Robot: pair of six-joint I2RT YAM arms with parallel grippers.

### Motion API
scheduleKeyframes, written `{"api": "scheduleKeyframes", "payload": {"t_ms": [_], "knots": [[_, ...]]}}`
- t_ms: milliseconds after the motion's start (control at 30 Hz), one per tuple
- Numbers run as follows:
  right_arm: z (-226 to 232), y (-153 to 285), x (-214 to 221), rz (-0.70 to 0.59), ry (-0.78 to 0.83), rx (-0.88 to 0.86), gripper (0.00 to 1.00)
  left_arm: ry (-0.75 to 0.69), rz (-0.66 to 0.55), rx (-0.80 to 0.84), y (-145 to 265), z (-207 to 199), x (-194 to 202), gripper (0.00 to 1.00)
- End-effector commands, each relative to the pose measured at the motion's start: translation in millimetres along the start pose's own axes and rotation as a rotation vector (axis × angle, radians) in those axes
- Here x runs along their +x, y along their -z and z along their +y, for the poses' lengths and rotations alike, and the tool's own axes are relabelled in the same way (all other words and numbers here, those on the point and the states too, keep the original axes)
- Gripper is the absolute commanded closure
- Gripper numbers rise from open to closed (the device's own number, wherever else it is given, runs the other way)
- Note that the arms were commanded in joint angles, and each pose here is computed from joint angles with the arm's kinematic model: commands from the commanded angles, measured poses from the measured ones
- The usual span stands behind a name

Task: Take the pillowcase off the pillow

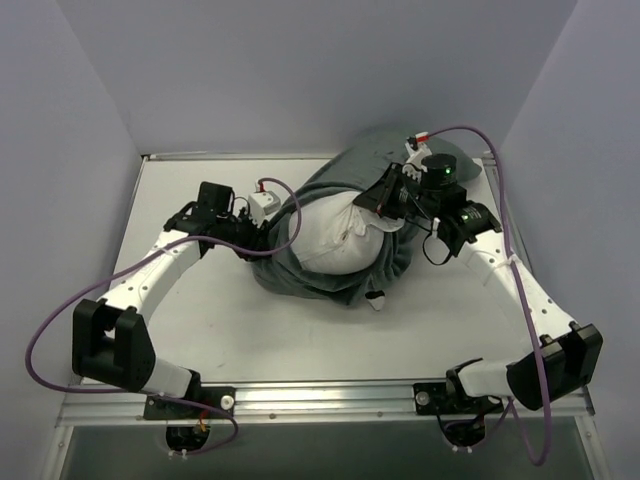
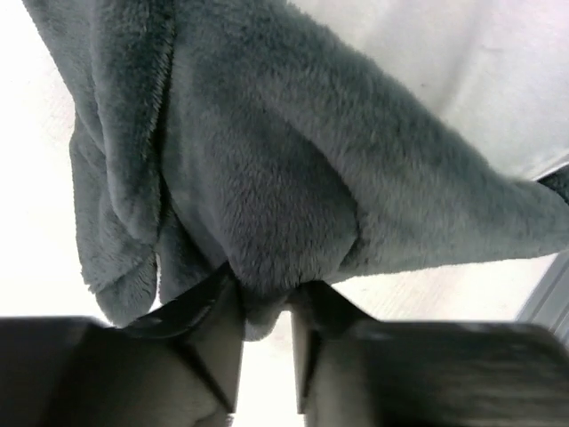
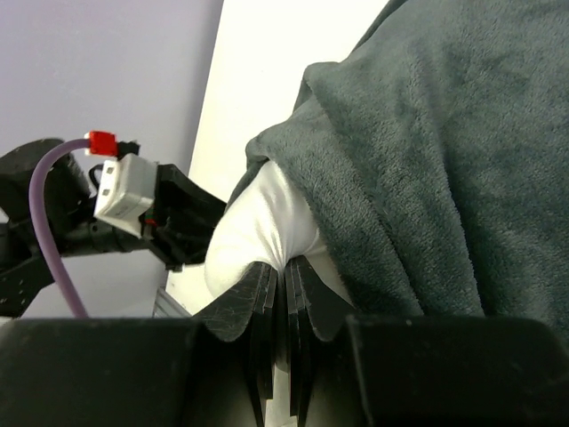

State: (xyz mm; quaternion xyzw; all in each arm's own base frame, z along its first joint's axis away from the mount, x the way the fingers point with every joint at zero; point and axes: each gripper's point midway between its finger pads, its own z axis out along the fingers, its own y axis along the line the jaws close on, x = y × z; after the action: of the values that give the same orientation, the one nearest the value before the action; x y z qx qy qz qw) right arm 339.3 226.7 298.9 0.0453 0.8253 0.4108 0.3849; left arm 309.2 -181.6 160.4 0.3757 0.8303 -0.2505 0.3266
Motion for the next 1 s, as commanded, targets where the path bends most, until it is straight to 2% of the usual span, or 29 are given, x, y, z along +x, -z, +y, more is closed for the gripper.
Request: {"api": "scheduleKeyframes", "payload": {"t_ms": [0,33,67,200,233,333,400,433,467,500,567,633,700,800,967], "knots": [[19,10,-30,-0.11,0.047,-0.083,1.0,-0.044,-0.026,-0.016,-10,11,-16,0.71],[19,10,-29,-0.105,0.048,-0.084,1.0,-0.049,-0.031,-0.001,-13,8,-17,0.79],[15,10,-28,-0.1,0.048,-0.074,1.0,-0.052,-0.027,0.0,-16,6,-16,0.97],[-5,14,-26,-0.078,0.07,-0.009,1.0,-0.038,-0.027,0.005,-20,-3,-17,0.98],[-12,15,-28,-0.077,0.115,0.024,0.93,-0.031,-0.04,0.0,-17,-4,-22,0.98],[-33,30,-35,-0.042,0.248,0.203,0.44,-0.022,-0.124,-0.031,1,-7,-49,0.98],[-7,41,-53,-0.095,0.336,0.171,0.38,-0.018,-0.187,-0.029,15,-14,-68,0.98],[12,43,-63,-0.146,0.383,0.114,0.26,-0.016,-0.206,-0.02,19,-20,-75,0.98],[35,55,-67,-0.2,0.419,0.05,0.21,-0.017,-0.229,0.005,24,-27,-84,0.98],[51,52,-51,-0.195,0.45,-0.022,0.18,0.008,-0.237,0.021,26,-31,-88,0.98],[94,65,-46,-0.284,0.557,-0.175,0.18,0.023,-0.241,0.038,25,-34,-92,0.98],[104,58,-13,-0.25,0.627,-0.216,0.18,0.024,-0.241,0.013,26,-30,-95,0.98],[98,53,1,-0.235,0.709,-0.181,0.18,0.022,-0.236,-0.015,28,-25,-96,0.98],[70,33,40,-0.089,0.802,-0.055,0.18,0.017,-0.243,-0.004,32,-29,-100,0.98],[64,4,94,0.102,0.945,0.123,0.16,0.015,-0.248,-0.008,35,-29,-104,0.98]]}}
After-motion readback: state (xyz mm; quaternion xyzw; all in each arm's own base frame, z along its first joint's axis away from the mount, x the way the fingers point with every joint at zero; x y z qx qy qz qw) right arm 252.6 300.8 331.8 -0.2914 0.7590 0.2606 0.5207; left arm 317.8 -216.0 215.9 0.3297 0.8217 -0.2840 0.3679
